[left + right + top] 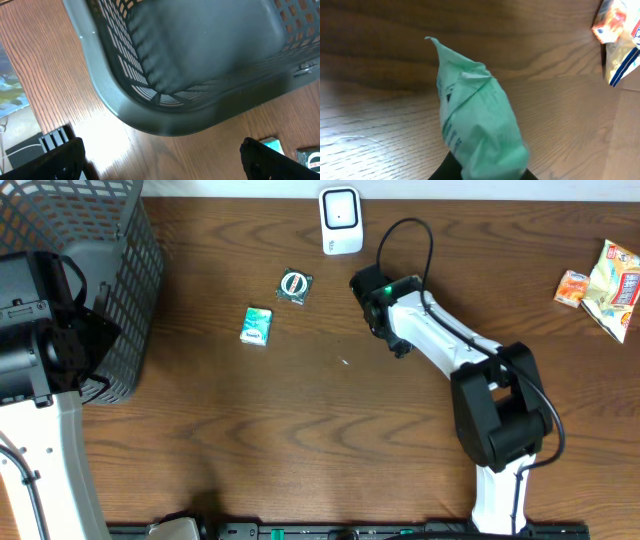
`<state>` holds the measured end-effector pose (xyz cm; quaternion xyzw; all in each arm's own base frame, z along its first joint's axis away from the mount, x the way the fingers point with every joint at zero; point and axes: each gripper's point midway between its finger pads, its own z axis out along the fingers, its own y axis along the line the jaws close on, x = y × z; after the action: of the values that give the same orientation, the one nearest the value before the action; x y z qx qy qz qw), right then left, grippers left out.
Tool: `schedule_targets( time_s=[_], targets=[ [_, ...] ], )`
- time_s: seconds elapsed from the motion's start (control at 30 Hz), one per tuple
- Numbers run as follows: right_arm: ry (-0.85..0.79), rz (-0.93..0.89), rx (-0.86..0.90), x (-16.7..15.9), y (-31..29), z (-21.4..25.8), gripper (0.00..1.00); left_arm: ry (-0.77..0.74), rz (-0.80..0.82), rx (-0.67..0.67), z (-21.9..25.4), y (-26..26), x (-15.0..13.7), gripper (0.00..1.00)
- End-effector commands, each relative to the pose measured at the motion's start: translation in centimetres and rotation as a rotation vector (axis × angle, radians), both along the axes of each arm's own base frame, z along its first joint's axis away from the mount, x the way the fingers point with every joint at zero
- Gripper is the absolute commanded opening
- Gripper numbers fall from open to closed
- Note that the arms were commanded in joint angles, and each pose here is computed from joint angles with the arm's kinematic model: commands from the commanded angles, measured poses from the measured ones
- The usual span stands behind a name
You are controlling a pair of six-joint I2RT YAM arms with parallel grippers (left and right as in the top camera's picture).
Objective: Scan the item barcode
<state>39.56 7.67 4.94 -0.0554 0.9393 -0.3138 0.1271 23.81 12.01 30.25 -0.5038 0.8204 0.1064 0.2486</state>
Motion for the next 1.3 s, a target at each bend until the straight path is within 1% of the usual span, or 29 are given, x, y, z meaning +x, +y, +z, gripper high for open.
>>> schedule_targets(
  time_s=[0.0, 0.07, 0.13, 0.17, 0.23, 0.27, 0.33, 0.37, 0.43, 0.53, 0.67, 0.7, 0.8, 0.9, 0.97, 1.03, 1.27],
  targets=[
    [0.013, 0.021, 0.043, -0.5, 1.9, -0.8, 0.12, -0.005, 0.017, 0.007, 0.1, 0.2, -0.3, 0.98],
    [0.035, 0.032, 0.098, -0.9, 3.1, -1.4, 0.20, -0.004, 0.017, 0.007, 0.1, 0.2, -0.3, 0.98],
    [0.052, 0.042, 0.147, -1.2, 4.3, -1.8, 0.33, -0.004, 0.017, 0.007, 0.1, 0.2, -0.3, 0.98],
    [0.062, 0.046, 0.178, -1.3, 4.9, -2.1, 0.36, -0.004, 0.017, 0.007, 0.1, 0.2, -0.3, 0.98],
    [0.100, 0.052, 0.267, -1.9, 6.6, -2.7, 0.38, -0.005, 0.017, 0.007, 0.1, 0.2, -0.3, 0.98],
    [0.124, 0.054, 0.319, -2.3, 7.5, -3.0, 0.34, -0.005, 0.017, 0.007, 0.1, 0.2, -0.3, 0.98],
    [0.189, 0.056, 0.440, -3.3, 9.6, -3.0, 0.30, -0.004, 0.017, 0.007, 0.1, 0.2, -0.3, 0.98],
    [0.227, 0.056, 0.521, -3.9, 11.0, -2.7, 0.31, -0.005, 0.017, 0.007, 0.1, 0.2, -0.3, 0.98],
    [0.252, 0.055, 0.597, -4.1, 12.1, -1.7, 0.34, -0.004, 0.017, 0.007, 0.1, 0.2, -0.3, 0.98],
    [0.216, 0.038, 0.593, -3.0, 11.2, 1.0, 0.37, -0.005, 0.017, 0.007, 0.1, 0.2, -0.3, 0.98],
    [0.167, 0.020, 0.547, -0.9, 8.1, 3.9, 0.49, -0.004, 0.017, 0.007, 0.1, 0.2, -0.3, 0.98],
    [0.176, 0.035, 0.549, -0.6, 7.5, 4.1, 0.49, -0.005, 0.017, 0.007, 0.1, 0.2, -0.3, 0.98],
    [0.220, 0.088, 0.547, -0.2, 5.4, 3.9, 0.31, -0.005, 0.017, 0.007, 0.1, 0.2, -0.3, 0.98],
    [0.273, 0.111, 0.539, -0.6, 3.5, 2.8, 0.32, -0.005, 0.017, 0.007, 0.1, 0.2, -0.3, 0.98],
    [0.340, 0.161, 0.593, -1.6, 3.4, 1.3, 0.33, -0.005, 0.017, 0.007, 0.1, 0.2, -0.3, 0.98],
    [0.368, 0.181, 0.631, -2.1, 3.6, 0.3, 0.38, -0.004, 0.017, 0.007, 0.1, 0.2, -0.3, 0.98],
    [0.355, 0.178, 0.640, -2.9, 3.4, -3.7, 0.40, -0.005, 0.017, 0.007, 0.1, 0.2, -0.3, 0.97]
  ],
)
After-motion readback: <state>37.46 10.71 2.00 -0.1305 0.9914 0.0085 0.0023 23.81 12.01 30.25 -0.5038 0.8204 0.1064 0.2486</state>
